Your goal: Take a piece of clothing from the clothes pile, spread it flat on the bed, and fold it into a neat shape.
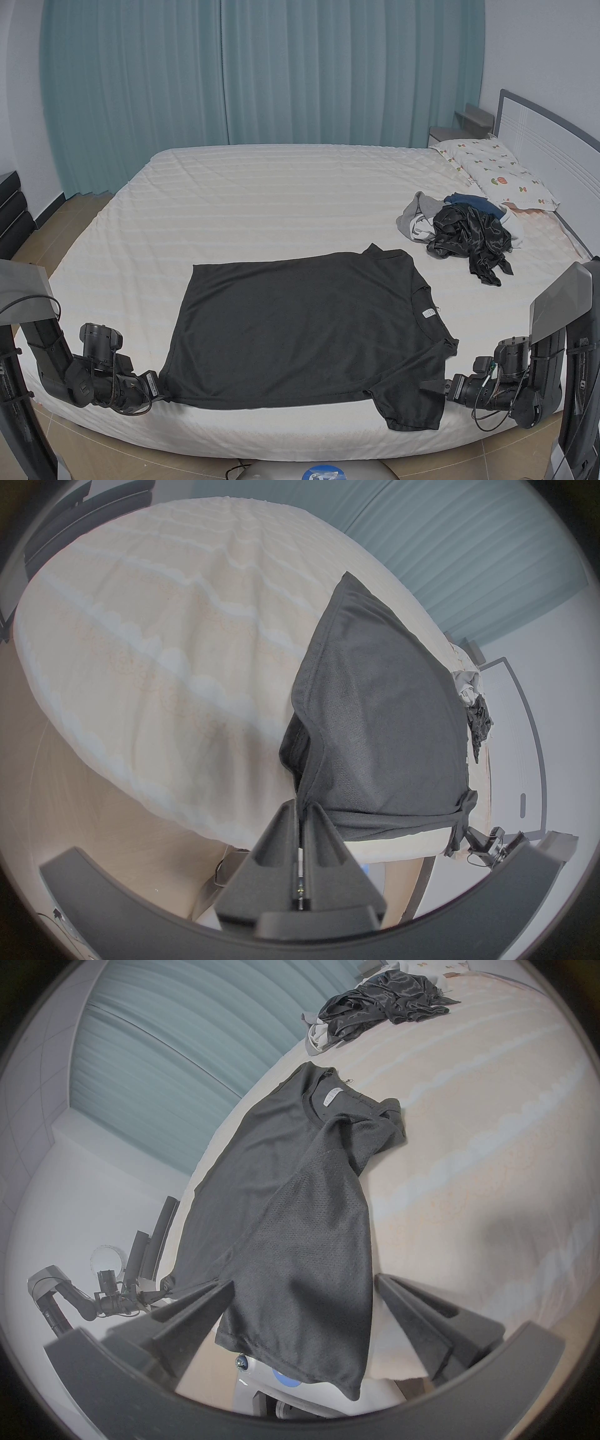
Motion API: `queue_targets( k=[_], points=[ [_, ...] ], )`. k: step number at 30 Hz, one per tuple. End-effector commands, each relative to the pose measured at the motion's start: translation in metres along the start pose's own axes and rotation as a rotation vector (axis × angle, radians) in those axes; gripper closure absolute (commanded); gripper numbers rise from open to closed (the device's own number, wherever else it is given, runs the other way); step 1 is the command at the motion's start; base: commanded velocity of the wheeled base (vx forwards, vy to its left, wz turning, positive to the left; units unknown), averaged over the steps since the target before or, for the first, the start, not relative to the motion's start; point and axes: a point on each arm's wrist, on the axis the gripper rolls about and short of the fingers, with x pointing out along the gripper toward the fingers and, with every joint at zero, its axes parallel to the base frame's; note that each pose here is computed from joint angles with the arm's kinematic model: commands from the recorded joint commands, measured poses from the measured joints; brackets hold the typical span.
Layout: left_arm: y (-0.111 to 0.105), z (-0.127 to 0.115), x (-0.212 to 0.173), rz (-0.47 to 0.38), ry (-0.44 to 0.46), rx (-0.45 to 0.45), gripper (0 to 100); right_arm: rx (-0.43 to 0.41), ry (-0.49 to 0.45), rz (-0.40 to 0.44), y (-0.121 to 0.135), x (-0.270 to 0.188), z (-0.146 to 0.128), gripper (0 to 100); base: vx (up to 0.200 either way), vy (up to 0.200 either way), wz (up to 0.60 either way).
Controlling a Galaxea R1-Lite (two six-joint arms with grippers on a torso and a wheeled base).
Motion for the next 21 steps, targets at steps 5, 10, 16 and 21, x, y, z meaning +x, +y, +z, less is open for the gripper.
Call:
queue_targets(
  k=[5,10,16,21],
  points=[
    [0.001,0.001,-0.002,-0.046,0.021,-0.01,100,0.021,-0.001,-0.042,-0.002,-0.02,-0.005,100,0.0,0.0,0.0],
    [0.002,-0.001,-0.004,-0.036,0.016,-0.004,100,0.01,-0.024,-0.051,-0.003,-0.035,-0.002,100,0.0,0.0,0.0],
    [-0.001,0.001,-0.014,0.021,-0.05,0.018,100,-0.029,-0.004,-0.058,-0.001,-0.046,-0.007,100,0.0,0.0,0.0],
    [0.001,-0.009,-0.021,0.056,-0.04,0.087,100,-0.042,0.025,-0.083,-0.001,-0.046,-0.01,100,0.0,0.0,0.0]
  ],
)
